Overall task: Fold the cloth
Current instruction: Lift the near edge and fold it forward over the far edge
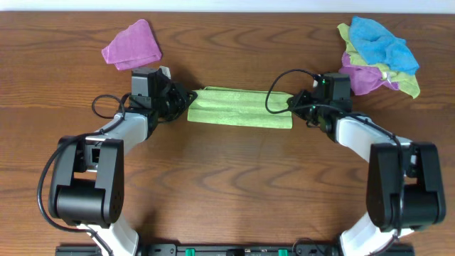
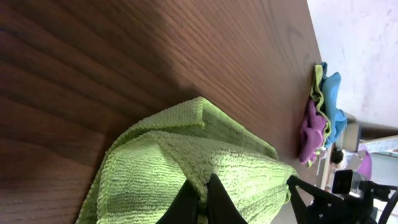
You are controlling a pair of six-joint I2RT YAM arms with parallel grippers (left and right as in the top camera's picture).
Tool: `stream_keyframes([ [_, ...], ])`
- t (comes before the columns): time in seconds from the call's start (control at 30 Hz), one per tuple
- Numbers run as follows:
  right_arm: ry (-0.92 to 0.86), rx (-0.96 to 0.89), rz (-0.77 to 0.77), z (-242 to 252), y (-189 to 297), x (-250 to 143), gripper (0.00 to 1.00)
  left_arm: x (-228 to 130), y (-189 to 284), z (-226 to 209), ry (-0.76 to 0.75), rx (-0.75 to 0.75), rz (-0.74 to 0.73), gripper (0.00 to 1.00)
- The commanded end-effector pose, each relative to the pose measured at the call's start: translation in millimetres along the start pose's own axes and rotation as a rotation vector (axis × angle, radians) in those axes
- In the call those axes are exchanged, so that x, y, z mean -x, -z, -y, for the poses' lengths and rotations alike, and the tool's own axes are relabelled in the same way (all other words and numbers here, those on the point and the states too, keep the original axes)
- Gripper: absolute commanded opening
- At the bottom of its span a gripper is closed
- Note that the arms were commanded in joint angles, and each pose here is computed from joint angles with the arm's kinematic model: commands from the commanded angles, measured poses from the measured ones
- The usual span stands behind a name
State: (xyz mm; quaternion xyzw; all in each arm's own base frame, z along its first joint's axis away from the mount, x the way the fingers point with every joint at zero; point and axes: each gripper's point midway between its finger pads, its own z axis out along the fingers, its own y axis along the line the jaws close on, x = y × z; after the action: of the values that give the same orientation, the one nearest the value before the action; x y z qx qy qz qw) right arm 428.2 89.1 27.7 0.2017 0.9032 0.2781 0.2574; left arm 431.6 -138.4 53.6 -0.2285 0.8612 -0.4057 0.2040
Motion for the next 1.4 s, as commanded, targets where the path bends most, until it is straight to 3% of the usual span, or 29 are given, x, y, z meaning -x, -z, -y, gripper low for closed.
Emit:
stream_keyframes([
  [0.0,0.014,-0.109,0.103,20.5,1.3,24.7,0.01,28.4,4.5,-16.9,-0.024,0.080,0.110,0.05],
  [0.37,0.058,-0.145,0.137,14.5,-4.4,23.0,0.01,32.9,0.7,-31.7,-0.040,0.133,0.137,0.06],
  [0.43,0.067,-0.152,0.140,14.2,-5.0,22.4,0.01,33.4,0.9,-32.1,-0.040,0.136,0.141,0.14],
  [0.47,0.071,-0.154,0.140,13.9,-5.2,22.1,0.01,33.3,0.8,-32.1,-0.044,0.135,0.140,0.23],
  [0.57,0.075,-0.153,0.138,12.9,-5.7,21.1,0.13,33.1,0.8,-31.9,-0.059,0.135,0.138,0.37],
  [0.63,0.074,-0.152,0.138,12.7,-5.7,21.0,0.34,33.7,1.3,-31.7,-0.065,0.134,0.138,0.49],
  [0.7,0.074,-0.146,0.135,11.4,-5.5,20.6,0.47,35.2,2.7,-31.5,-0.063,0.128,0.138,0.58],
  [0.87,0.077,-0.097,0.115,-0.3,-1.6,18.5,0.64,32.5,4.8,-19.8,-0.103,0.073,0.103,0.61],
  [1.1,0.036,-0.124,0.104,-6.5,27.3,16.6,0.76,40.2,25.1,18.4,-0.170,-0.006,0.126,0.70],
  [1.17,0.014,-0.133,0.099,-8.4,38.9,15.1,0.82,39.6,32.6,26.5,-0.174,-0.010,0.129,0.71],
  [1.27,-0.015,-0.136,0.093,-13.5,55.5,12.0,0.89,32.4,35.3,36.6,-0.163,-0.025,0.108,0.64],
  [1.33,-0.051,-0.130,0.092,-19.5,69.9,9.6,0.95,14.8,27.2,47.3,-0.151,-0.051,0.056,0.39],
  [1.37,-0.061,-0.121,0.086,-22.2,73.2,7.9,0.99,9.6,23.4,50.2,-0.162,-0.048,0.050,0.33],
])
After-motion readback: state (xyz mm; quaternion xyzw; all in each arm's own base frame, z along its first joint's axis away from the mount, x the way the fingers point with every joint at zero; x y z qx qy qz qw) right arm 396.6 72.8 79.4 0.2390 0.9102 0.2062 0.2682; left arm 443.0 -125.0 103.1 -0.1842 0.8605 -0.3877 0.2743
